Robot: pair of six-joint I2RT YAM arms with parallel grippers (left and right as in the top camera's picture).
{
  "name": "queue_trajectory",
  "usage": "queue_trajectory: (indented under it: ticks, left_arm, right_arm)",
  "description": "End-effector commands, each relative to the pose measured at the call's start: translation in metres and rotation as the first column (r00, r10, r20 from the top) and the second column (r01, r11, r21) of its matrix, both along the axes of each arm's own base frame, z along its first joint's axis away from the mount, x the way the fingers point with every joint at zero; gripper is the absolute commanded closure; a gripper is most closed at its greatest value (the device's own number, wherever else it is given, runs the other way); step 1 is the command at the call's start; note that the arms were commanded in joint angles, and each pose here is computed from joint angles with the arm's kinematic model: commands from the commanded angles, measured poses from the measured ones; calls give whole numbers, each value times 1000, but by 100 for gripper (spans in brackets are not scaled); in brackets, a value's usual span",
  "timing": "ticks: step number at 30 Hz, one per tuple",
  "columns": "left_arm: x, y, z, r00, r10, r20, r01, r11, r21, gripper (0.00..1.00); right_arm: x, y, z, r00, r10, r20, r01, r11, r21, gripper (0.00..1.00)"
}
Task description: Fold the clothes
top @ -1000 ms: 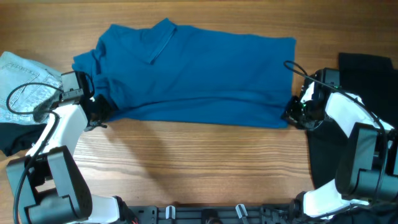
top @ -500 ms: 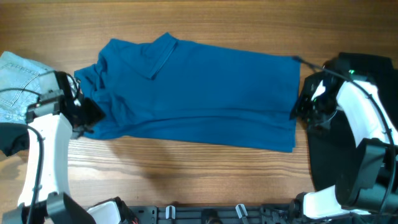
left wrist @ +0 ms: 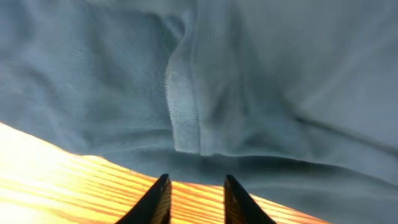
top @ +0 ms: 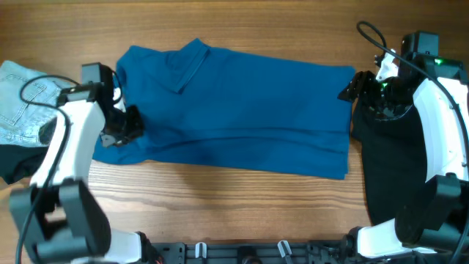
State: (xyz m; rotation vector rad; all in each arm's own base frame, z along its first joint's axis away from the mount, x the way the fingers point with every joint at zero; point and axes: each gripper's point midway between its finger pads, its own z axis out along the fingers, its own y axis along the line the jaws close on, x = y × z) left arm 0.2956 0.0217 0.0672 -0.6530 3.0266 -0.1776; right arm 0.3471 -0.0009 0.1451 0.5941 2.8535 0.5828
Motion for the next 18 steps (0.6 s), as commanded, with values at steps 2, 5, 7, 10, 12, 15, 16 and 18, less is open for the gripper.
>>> queue_trajectory:
  ticks: [2, 5, 7, 10, 12, 15, 16, 18]
  left_arm:
    - [-6, -11, -45, 991, -24, -128, 17, 998, -56, 71]
    - [4, -9, -54, 994, -28, -102, 23, 998, -52, 67]
    - [13, -9, -55, 997, -28, -67, 24, 998, -52, 74]
    - [23, -39, -45, 999, -31, -15, 27, 973, -229, 95]
    - [35, -55, -38, 999, -24, 42, 36, 944, -328, 96]
    - [54, -55, -35, 994, 11, 111, 28, 941, -338, 79]
    - [61, -54, -34, 991, 21, 133, 25, 942, -336, 76]
    - [75, -53, -31, 981, 21, 195, 45, 944, -326, 74]
  right_arm:
    - [3, -3, 10, 999, 13, 36, -12, 1000, -19, 34]
    - [4, -4, 10, 999, 13, 41, -12, 1000, -20, 34]
    - [5, -4, 10, 999, 13, 45, -12, 1000, -21, 34]
    - [7, -4, 11, 998, 13, 56, -12, 1000, -23, 32]
    - [8, -4, 11, 998, 12, 59, -11, 1000, -24, 33]
    - [8, -4, 11, 998, 12, 59, -11, 1000, -24, 33]
    - [8, -4, 11, 998, 12, 59, -11, 1000, -24, 33]
    - [8, -4, 11, 998, 12, 59, -11, 1000, -24, 33]
